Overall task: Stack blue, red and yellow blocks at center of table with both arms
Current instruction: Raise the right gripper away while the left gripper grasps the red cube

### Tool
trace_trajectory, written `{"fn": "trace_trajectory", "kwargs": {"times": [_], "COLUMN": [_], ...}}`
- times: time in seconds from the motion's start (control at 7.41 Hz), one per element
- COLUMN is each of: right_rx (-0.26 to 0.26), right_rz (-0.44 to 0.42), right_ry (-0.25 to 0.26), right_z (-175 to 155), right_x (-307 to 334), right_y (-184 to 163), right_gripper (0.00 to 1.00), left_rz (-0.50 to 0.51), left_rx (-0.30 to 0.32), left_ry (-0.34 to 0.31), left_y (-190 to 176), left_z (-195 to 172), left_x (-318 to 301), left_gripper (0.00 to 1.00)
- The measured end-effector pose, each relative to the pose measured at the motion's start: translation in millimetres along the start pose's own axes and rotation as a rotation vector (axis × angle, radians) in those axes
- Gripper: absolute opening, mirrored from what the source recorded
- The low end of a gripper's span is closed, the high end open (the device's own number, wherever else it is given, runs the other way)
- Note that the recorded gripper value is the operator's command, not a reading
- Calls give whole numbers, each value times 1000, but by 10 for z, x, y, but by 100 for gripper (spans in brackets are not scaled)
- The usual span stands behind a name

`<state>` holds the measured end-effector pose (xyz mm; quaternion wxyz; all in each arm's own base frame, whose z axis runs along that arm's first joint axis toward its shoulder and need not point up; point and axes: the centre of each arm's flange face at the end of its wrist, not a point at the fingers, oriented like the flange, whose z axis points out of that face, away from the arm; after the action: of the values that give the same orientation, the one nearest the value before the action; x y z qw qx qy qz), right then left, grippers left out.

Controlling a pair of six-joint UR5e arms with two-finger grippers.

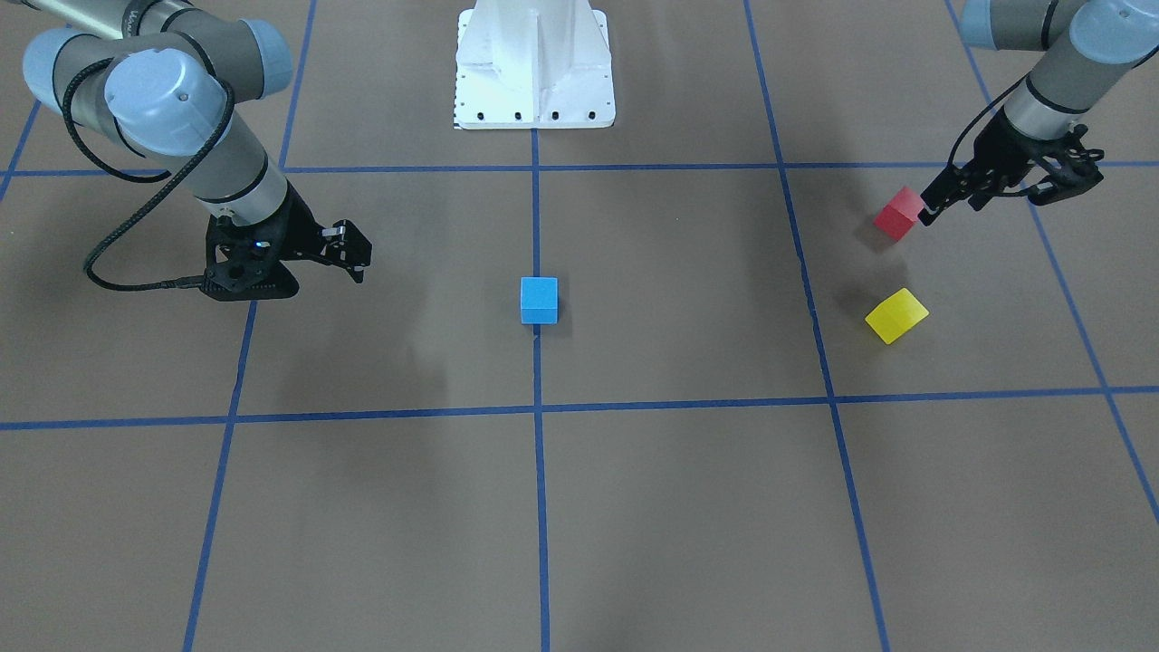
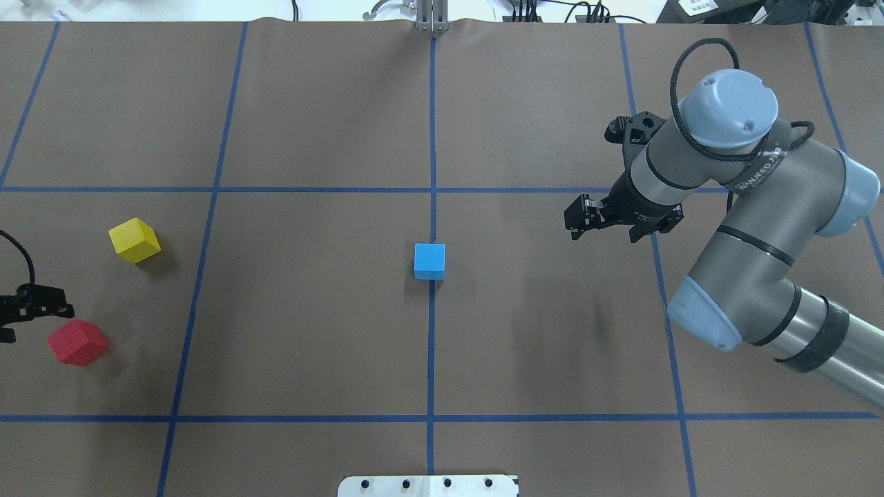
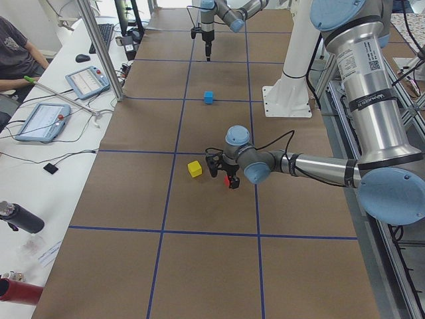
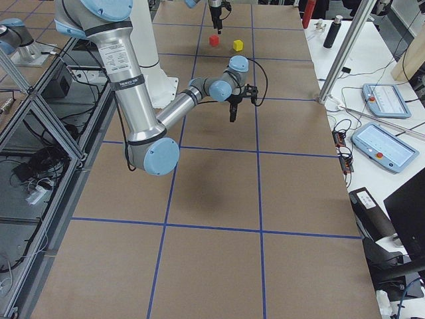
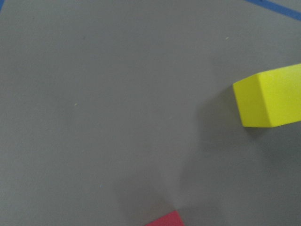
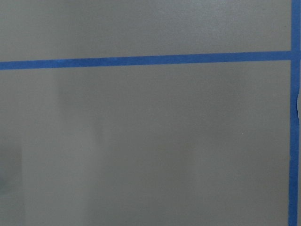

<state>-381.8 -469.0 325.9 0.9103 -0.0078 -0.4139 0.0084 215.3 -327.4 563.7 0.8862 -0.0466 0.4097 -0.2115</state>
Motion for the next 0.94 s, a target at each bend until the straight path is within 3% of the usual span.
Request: {"fn": "trace_trajectory", "kwargs": {"times": [0.54, 0.81, 0.94], "right_rx": [-3, -3, -3], "right_rz": [11, 14, 15], "right_ry": [12, 15, 16], "right_z": [31, 39, 43], "right_x": [107, 135, 147], "right_y": [2, 3, 4], "right_gripper": [100, 100, 100], "left_rz": [-87, -90, -86], "left_rx": [-14, -19, -25], "left_ry": [-55, -73, -81], "left_y": [220, 233, 258], "left_z": [302, 356, 394], "left_x": [207, 247, 245], "left_gripper": [95, 81, 66]}}
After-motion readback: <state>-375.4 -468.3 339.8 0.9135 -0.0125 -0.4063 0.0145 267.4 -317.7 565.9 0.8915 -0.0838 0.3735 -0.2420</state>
